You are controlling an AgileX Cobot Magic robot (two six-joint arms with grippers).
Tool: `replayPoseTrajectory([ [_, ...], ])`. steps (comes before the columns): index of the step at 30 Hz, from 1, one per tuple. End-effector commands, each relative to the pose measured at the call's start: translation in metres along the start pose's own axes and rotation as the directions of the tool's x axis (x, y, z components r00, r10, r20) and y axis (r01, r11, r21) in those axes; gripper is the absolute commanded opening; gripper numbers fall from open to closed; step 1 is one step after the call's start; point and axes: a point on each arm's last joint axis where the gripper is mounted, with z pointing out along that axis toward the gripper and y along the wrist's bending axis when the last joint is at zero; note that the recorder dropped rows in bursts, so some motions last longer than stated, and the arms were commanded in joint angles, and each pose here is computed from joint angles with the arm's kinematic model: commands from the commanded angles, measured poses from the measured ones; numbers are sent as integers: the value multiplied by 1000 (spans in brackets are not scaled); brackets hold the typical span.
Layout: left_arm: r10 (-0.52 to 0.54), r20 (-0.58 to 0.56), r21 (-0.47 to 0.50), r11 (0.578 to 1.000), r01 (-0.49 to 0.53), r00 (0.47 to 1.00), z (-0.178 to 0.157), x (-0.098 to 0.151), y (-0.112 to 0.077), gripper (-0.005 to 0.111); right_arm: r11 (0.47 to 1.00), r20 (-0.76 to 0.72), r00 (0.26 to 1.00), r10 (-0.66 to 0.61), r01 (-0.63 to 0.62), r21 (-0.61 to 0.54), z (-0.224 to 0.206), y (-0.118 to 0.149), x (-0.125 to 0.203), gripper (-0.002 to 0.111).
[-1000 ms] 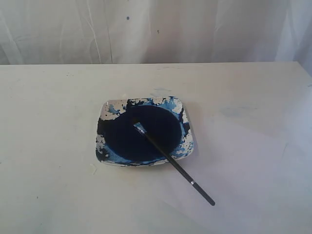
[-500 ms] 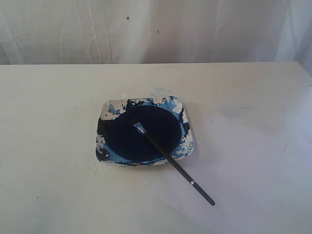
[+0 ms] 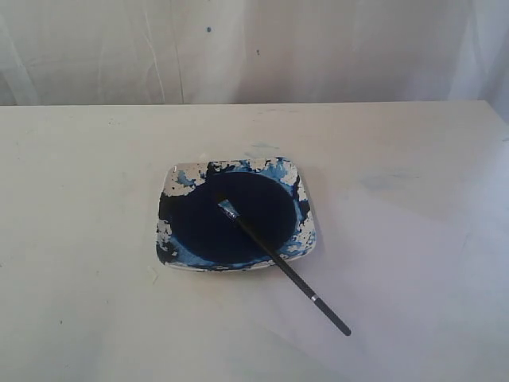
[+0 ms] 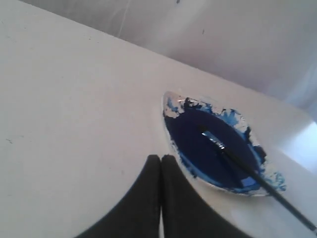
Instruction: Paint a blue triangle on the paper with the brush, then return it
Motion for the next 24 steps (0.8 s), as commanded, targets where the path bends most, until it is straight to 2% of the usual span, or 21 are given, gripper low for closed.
replayPoseTrajectory([
  [1, -108, 1, 73, 992, 107, 994, 0, 0, -6, 0, 1000, 84, 996, -6, 6, -1, 0, 0, -8, 0],
  [5, 28, 60, 104, 994, -34, 998, -1, -5, -8, 0, 997, 252, 965, 71, -65, -31, -3, 1, -24, 0],
  [8, 82, 188, 80, 992, -98, 979, -7, -29, -13, 0, 993, 352, 929, 116, -102, -57, -6, 2, -33, 0],
  [12, 119, 289, 81, 986, -148, 950, -18, -56, -25, 0, 988, 479, 864, 153, -123, -94, -12, 2, -45, 0],
  [16, 109, 446, 26, 991, -135, 888, -31, -84, -29, 0, 932, 509, 782, 360, -279, -231, -16, 4, -51, 0],
  [18, 85, 557, 22, 993, -117, 826, -41, -99, -32, 0, 926, 525, 771, 360, -229, -299, -19, 10, -55, 0],
  [19, 91, 609, 26, 991, -135, 788, -45, -105, -35, 0, 929, 539, 774, 332, -170, -328, -20, 15, -56, 0],
  [20, 133, 676, 22, 980, -200, 725, -49, -113, -40, 0, 922, 562, 763, 320, -114, -370, -24, 20, -59, 0],
  [21, 176, 747, 28, 955, -295, 641, -53, -119, -49, 0, 910, 581, 766, 274, -11, -415, -27, 28, -59, 0],
  [23, 237, 848, 37, 866, -499, 474, -57, -126, -69, 0, 869, 641, 739, 209, 161, -468, -39, 42, -68, 0],
  [24, 256, 864, 38, 825, -563, 433, -56, -130, -77, 0, 856, 642, 744, 186, 199, -478, -40, 45, -74, 0],
])
